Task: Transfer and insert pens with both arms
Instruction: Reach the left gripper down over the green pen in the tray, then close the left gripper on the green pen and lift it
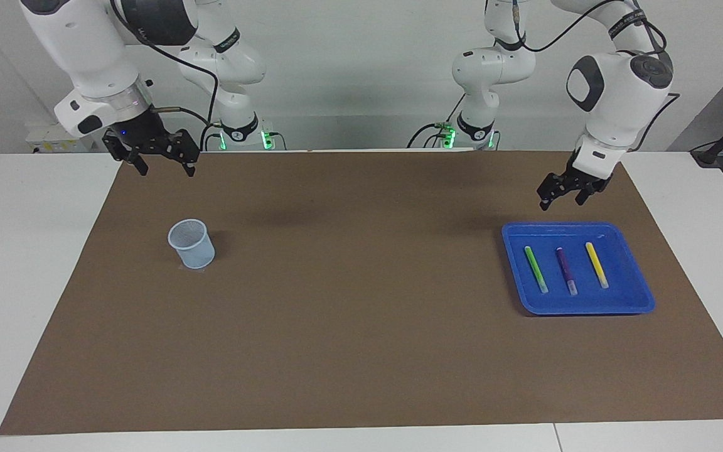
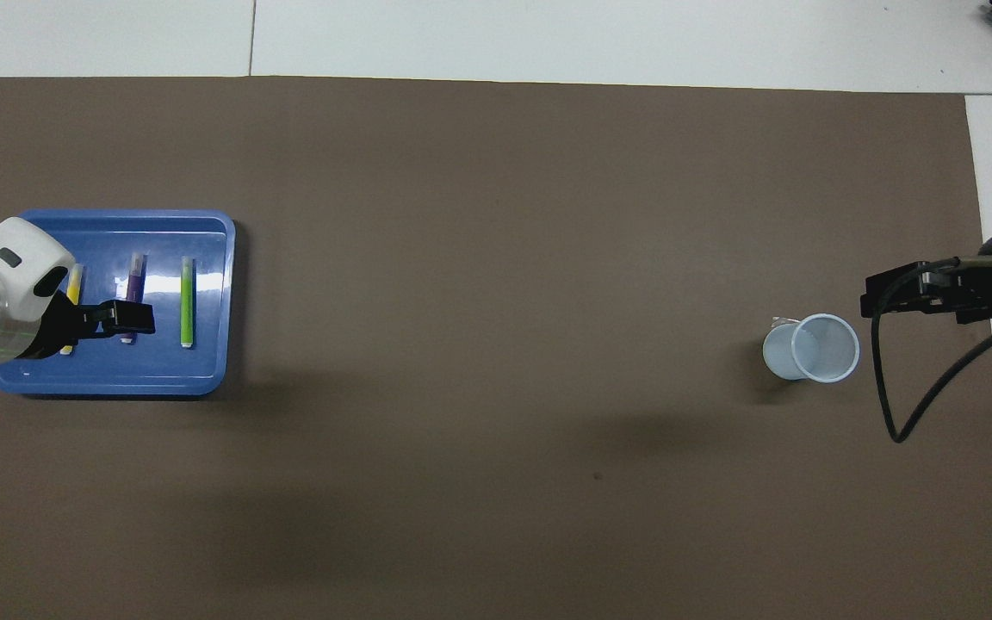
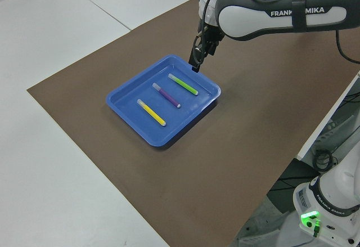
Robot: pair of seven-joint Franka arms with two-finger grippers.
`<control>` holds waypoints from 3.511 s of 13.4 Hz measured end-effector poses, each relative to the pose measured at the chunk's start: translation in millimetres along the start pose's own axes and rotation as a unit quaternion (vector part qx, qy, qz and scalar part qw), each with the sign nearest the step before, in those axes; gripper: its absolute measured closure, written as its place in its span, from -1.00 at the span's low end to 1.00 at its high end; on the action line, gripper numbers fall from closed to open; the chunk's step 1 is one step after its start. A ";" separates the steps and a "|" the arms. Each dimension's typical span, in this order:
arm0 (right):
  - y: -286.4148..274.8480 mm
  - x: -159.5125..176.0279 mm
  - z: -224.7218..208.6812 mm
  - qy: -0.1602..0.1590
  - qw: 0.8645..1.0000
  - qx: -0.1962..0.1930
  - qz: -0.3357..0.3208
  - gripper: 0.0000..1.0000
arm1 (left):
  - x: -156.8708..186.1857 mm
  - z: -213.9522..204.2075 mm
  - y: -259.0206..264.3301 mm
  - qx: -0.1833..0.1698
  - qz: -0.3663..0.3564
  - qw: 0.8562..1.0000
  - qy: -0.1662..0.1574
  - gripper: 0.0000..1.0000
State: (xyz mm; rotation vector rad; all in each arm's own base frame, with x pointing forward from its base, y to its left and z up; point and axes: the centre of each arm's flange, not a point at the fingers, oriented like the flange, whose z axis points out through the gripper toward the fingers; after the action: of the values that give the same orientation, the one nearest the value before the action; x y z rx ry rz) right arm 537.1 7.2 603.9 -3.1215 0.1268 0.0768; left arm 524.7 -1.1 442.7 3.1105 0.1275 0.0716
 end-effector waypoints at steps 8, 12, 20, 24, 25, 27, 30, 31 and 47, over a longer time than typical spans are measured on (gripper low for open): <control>0.0 0.0 0.0 0.000 1.000 0.000 0.000 -1.00 | 22.6 61.8 8.2 -0.005 0.006 1.000 0.018 -0.98; 0.0 0.0 0.0 0.000 1.000 0.000 0.000 -1.00 | 31.0 91.6 7.9 -0.007 0.005 1.000 0.026 -0.99; 0.0 0.0 0.0 0.000 1.000 0.000 0.000 -1.00 | 39.9 133.6 7.2 -0.009 0.003 0.999 0.034 -0.96; 0.0 0.0 0.0 0.000 1.000 0.000 0.000 -1.00 | 43.1 149.4 6.9 -0.010 0.002 0.999 0.042 -0.80; 0.0 0.0 0.0 0.000 1.000 0.000 0.000 -1.00 | 43.4 152.4 6.8 -0.011 0.002 0.999 0.042 -0.80; 0.0 0.0 0.0 0.000 1.000 0.000 0.000 -1.00 | 44.3 152.4 6.9 -0.011 0.002 0.999 0.045 -0.77; 0.0 0.0 0.0 0.000 1.000 0.000 0.000 -1.00 | 45.8 150.1 6.7 -0.011 0.002 0.999 0.049 -0.44; 0.0 0.0 0.0 0.000 1.000 0.000 0.000 -1.00 | 47.2 147.3 7.4 -0.011 0.002 0.999 0.052 -0.22; 0.0 0.0 0.0 0.000 1.000 0.000 0.000 -1.00 | 61.4 128.9 8.0 -0.011 -0.002 0.999 0.033 0.65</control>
State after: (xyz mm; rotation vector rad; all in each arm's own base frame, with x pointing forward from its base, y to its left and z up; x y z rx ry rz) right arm 537.1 7.2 603.9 -3.1215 0.1268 0.0767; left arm 592.5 -7.3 317.0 3.0863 0.1347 0.1741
